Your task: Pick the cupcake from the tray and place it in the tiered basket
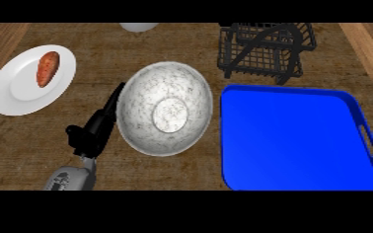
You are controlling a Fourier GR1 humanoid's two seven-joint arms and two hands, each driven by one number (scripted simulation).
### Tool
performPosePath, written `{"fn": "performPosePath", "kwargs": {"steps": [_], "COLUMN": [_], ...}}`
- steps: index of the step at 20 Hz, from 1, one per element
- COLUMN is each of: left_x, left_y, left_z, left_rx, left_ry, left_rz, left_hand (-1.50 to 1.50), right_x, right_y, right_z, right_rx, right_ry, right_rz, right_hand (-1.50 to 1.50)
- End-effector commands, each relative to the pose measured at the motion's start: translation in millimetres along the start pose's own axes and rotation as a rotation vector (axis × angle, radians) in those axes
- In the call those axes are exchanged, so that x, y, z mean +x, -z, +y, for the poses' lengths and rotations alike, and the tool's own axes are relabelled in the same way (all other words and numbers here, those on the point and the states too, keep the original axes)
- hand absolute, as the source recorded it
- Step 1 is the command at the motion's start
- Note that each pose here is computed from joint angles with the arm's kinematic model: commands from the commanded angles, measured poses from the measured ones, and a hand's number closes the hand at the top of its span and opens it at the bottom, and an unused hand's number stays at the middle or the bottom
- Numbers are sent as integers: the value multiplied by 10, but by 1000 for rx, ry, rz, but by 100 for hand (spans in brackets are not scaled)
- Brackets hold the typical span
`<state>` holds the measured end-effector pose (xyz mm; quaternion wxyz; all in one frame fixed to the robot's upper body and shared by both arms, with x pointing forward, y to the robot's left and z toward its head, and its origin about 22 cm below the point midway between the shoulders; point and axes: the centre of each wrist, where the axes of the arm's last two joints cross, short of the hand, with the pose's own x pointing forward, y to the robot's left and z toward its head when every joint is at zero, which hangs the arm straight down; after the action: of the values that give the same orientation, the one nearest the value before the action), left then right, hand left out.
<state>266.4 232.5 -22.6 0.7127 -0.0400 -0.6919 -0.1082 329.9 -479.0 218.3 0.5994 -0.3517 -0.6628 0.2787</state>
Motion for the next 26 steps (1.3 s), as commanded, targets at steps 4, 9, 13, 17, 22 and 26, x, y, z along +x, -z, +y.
{"fn": "performPosePath", "kwargs": {"steps": [4, 9, 13, 17, 22, 26], "left_x": [104, 142, 101, 94, 10, 69], "left_y": [55, 105, 40, 65, 89, -20], "left_z": [-41, -41, -24, 15, -228, 88], "left_rx": [2, 9, 8, -11, -27, -17], "left_ry": [9, -3, 2, 14, -3, 11], "left_rz": [-13, -12, -2, -6, -17, -6], "left_hand": [0, 0, 0, 0, 0, 0], "right_x": [881, 1317, 1592, 1962, 2002, 2133], "right_y": [467, 783, 972, 1173, 1291, 1357], "right_z": [-197, -63, 389, 573, 923, 1035], "right_rx": [-2, 41, 33, 89, 143, 173], "right_ry": [77, 77, 135, 84, 92, 79], "right_rz": [-26, 2, -7, 0, 9, 1], "right_hand": [150, 150, 150, 150, 150, 150]}}
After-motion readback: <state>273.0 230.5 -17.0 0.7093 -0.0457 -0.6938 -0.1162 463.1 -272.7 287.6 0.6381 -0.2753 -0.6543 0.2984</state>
